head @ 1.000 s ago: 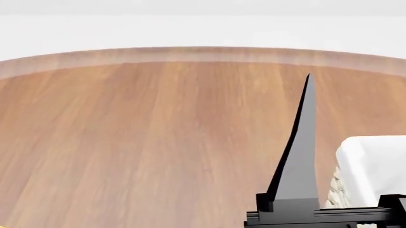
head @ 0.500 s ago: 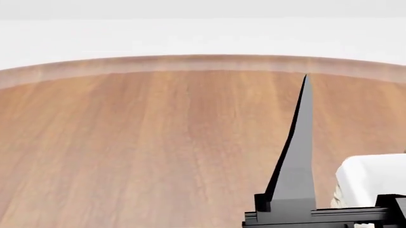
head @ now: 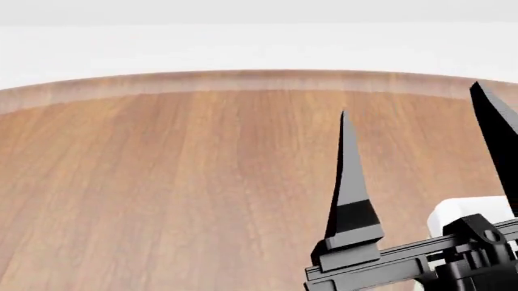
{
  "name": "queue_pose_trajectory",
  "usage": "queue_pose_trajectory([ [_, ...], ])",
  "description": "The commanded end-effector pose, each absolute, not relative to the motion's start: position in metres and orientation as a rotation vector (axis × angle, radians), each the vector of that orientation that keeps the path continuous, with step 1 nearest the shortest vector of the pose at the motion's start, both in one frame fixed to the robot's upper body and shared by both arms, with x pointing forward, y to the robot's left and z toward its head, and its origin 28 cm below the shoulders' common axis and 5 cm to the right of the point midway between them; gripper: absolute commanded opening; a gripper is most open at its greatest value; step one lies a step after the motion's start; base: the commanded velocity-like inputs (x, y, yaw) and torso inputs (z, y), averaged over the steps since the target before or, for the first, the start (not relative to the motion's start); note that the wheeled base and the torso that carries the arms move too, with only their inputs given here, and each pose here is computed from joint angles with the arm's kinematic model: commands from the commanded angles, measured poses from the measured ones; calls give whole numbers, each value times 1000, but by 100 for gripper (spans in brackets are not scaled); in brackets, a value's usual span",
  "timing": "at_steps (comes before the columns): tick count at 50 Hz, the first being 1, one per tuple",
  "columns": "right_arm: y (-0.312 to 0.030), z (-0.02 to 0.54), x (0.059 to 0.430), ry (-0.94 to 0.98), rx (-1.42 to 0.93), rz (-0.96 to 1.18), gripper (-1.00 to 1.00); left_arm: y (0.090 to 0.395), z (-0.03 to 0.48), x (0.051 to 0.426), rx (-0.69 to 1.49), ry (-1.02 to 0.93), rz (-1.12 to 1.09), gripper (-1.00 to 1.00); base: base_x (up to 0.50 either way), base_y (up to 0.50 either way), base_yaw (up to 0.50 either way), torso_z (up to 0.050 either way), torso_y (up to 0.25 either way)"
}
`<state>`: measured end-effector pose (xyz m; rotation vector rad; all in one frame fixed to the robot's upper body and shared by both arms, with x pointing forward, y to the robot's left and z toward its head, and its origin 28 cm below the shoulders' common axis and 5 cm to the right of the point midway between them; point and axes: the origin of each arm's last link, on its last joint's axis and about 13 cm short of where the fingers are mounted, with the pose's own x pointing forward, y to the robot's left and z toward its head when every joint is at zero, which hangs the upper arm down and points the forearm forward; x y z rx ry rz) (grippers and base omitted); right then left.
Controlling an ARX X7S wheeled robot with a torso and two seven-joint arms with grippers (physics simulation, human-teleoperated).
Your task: Pick the milk and place it in the basket.
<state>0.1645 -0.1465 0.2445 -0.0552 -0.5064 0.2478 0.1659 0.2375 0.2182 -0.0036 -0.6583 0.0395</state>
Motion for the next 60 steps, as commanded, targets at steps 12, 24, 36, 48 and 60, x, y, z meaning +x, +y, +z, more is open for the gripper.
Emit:
queue_pose_trajectory([
  [12,-160,227,177,-187,-66,535,100,238,219,167,-5,-657,43,100,0,0,0,0,0],
  [24,-158,213,175,-49,-132,725,100,237,217,167,0,-655,37,100,0,0,0,0,0],
  [36,-152,200,178,27,-190,917,100,237,217,167,-1,-655,39,100,0,0,0,0,0],
  [48,-148,183,181,90,-199,1000,100,237,217,167,0,-654,41,100,0,0,0,0,0],
  [60,-151,166,183,129,-219,1070,100,238,219,167,4,-656,44,100,0,0,0,0,0],
])
